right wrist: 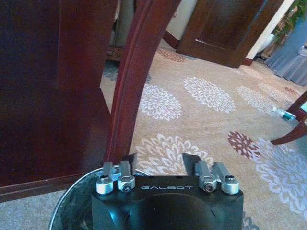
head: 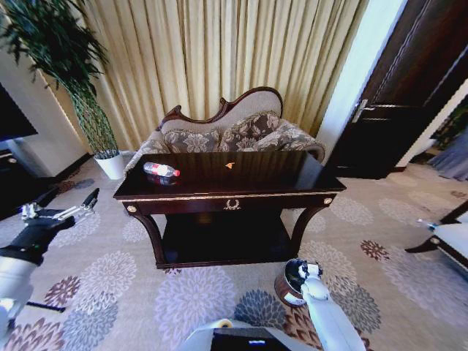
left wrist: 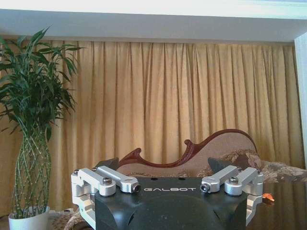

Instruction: Move to the front of the table and place the trash on the table into the trash bin.

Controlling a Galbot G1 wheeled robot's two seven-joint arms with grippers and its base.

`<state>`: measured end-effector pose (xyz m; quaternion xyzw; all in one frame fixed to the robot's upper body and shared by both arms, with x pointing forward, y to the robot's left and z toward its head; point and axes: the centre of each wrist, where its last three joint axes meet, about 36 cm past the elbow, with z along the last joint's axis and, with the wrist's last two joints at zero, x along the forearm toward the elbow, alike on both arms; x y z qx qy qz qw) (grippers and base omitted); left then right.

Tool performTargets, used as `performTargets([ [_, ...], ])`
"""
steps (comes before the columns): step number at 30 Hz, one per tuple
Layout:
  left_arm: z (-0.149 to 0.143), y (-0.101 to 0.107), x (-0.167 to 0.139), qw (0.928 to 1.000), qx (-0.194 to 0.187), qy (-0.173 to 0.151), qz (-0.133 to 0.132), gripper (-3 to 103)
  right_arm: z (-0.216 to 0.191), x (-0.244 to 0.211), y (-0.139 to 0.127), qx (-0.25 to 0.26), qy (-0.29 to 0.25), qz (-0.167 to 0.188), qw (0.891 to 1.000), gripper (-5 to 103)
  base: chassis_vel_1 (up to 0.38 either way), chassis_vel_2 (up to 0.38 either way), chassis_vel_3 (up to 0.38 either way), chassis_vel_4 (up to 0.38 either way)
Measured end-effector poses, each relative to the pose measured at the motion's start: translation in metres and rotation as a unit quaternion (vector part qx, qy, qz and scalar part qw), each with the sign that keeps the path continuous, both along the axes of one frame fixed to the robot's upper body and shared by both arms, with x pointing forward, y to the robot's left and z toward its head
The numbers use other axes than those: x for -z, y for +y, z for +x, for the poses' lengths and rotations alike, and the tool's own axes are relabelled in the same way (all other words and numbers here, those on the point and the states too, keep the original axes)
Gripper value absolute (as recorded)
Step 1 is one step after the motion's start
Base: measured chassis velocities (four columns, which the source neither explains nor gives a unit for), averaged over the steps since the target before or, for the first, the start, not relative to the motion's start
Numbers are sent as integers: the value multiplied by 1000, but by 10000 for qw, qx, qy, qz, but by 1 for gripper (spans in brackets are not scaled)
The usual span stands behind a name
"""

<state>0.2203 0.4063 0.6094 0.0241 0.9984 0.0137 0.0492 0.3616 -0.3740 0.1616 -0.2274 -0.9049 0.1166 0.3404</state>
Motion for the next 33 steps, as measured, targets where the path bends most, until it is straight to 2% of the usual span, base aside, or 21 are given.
performTargets([
  [1, 0, 0, 0, 10000, 0, 0, 0, 100, 0, 0, 0, 0, 0, 0, 10000, 55, 0, 0, 0, 0],
  [4, -2, -3, 2, 10000, -18, 11, -23, 100, 2, -9, -1, 123, -181, 11, 9998, 71, 0, 0, 0, 0],
  [5, -2, -3, 2, 10000, -18, 11, -23, 100, 2, -9, -1, 123, -181, 11, 9998, 71, 0, 0, 0, 0],
  [8, -4, -6, 2, 10000, -9, 2, -40, 100, 6, -53, 4, -107, -1060, 440, 9933, 88, 0, 0, 0, 0],
  [9, -4, -6, 2, 10000, -9, 2, -40, 100, 6, -53, 4, -107, -1060, 440, 9933, 88, 0, 0, 0, 0],
  [10, -4, -7, 2, 10000, -9, 9, -51, 100, 5, -68, 6, -230, -1296, 567, 9897, 88, 0, 0, 0, 0],
  [11, -4, -8, 3, 10000, -17, 36, -87, 100, 1, -95, 7, -511, -1694, 754, 9813, 93, 0, 0, 0, 0],
  [12, -4, -8, 3, 10000, -17, 36, -87, 100, 1, -95, 7, -511, -1694, 754, 9813, 93, 0, 0, 0, 0],
  [14, -4, -9, 5, 9999, -34, 61, -145, 100, -7, -132, 8, -957, -2142, 941, 9675, 99, 0, 0, 0, 0],
  [15, -4, -11, 6, 9998, -40, 86, -193, 100, -16, -168, 9, -1358, -2546, 1136, 9507, 100, 0, 0, 0, 0],
  [16, -4, -12, 6, 9997, -30, 96, -214, 100, -21, -188, 11, -1573, -2771, 1230, 9399, 100, 0, 0, 0, 0],
  [17, -4, -12, 6, 9997, -30, 96, -214, 100, -21, -188, 11, -1573, -2771, 1230, 9399, 100, 0, 0, 0, 0],
  [19, -3, -14, 8, 9996, 2, 118, -263, 100, -29, -231, 15, -2016, -3153, 1297, 9182, 100, 0, 0, 0, 0],
  [20, -3, -14, 8, 9996, 2, 118, -263, 100, -29, -231, 15, -2016, -3153, 1297, 9182, 100, 0, 0, 0, 0],
  [22, 0, -15, 13, 9994, 77, 89, -335, 100, -39, -278, 21, -2457, -3386, 1279, 8992, 100, 0, 0, 0, 0],
  [23, 0, -15, 13, 9994, 77, 89, -335, 100, -39, -278, 21, -2457, -3386, 1279, 8992, 100, 0, 0, 0, 0],
  [25, 2, -14, 14, 9993, 132, 48, -356, 100, -45, -315, 37, -2696, -3516, 1288, 8872, 100, 0, 0, 0, 0],
  [26, 2, -14, 14, 9993, 132, 48, -356, 100, -45, -315, 37, -2696, -3516, 1288, 8872, 100, 0, 0, 0, 0],
  [28, 5, -14, 13, 9992, 173, 10, -368, 100, -53, -352, 59, -2871, -3607, 1274, 8782, 100, 0, 0, 0, 0],
  [31, 5, -13, 13, 9991, 178, 20, -373, 100, -57, -365, 69, -2928, -3584, 1312, 8767, 100, 0, 0, 0, 0],
  [33, 5, -12, 11, 9992, 137, 92, -374, 100, -66, -385, 85, -3098, -3378, 1457, 8767, 100, 0, 0, 0, 0],
])
